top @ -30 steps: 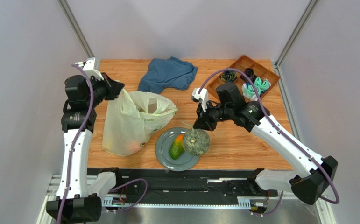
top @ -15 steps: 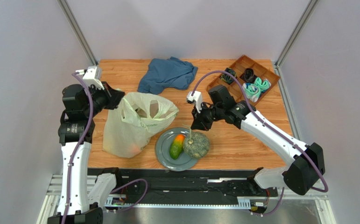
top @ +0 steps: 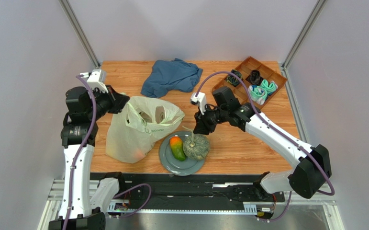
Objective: Take the fake fruits out of the plastic bag
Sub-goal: Place the fake fruit on the plate, then adjust the plastic bag at the center of the board.
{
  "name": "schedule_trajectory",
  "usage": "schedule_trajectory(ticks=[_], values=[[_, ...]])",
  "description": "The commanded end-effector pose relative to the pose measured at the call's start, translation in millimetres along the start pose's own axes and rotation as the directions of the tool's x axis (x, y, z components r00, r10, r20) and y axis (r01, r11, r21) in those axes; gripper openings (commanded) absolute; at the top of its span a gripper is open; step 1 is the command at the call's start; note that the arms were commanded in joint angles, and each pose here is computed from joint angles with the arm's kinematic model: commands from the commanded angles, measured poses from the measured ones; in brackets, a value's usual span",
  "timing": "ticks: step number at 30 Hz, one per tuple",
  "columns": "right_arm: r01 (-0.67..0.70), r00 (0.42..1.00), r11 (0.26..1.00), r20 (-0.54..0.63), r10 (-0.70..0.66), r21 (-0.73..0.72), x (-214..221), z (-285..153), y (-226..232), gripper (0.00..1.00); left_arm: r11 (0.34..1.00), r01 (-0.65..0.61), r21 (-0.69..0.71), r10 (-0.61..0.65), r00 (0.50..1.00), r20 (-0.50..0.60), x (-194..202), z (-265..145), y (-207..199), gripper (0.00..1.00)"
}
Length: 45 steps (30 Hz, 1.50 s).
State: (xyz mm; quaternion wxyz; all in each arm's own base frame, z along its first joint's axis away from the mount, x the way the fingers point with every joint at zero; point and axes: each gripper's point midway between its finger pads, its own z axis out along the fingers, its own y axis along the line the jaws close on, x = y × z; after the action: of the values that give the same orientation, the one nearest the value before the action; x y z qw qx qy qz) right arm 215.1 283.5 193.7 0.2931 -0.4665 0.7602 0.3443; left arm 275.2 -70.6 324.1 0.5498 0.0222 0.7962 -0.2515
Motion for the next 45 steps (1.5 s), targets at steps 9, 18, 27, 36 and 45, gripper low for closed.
schedule_trajectory(ticks=[9, 18, 27, 36, 45], values=[[0.097, 0.98, 0.965, 0.144, -0.135, 0.244, -106, -33, -40, 1.0, 0.999, -0.008, 0.039, 0.009, 1.0, -0.024, 18, -8, -7, 0.0], [0.081, 0.99, 0.995, 0.11, -0.088, 0.065, -129, 45, -63, 1.0, 0.995, -0.05, 0.088, 0.056, 0.997, -0.057, 27, -9, -12, 0.0], [0.044, 0.998, 0.98, 0.031, -0.051, 0.194, -114, 91, -97, 0.74, 0.989, -0.072, 0.131, 0.079, 0.995, -0.053, 18, -4, -17, 0.0], [0.107, 0.964, 0.89, 0.174, -0.202, 0.442, -197, 32, -169, 0.0, 0.954, -0.146, 0.263, 0.148, 0.989, 0.012, -55, 37, -42, 0.0], [0.068, 0.925, 0.791, 0.258, -0.278, 0.607, -224, -75, -195, 0.0, 0.871, -0.305, 0.384, 0.271, 0.952, 0.142, -127, 57, -101, 0.0]])
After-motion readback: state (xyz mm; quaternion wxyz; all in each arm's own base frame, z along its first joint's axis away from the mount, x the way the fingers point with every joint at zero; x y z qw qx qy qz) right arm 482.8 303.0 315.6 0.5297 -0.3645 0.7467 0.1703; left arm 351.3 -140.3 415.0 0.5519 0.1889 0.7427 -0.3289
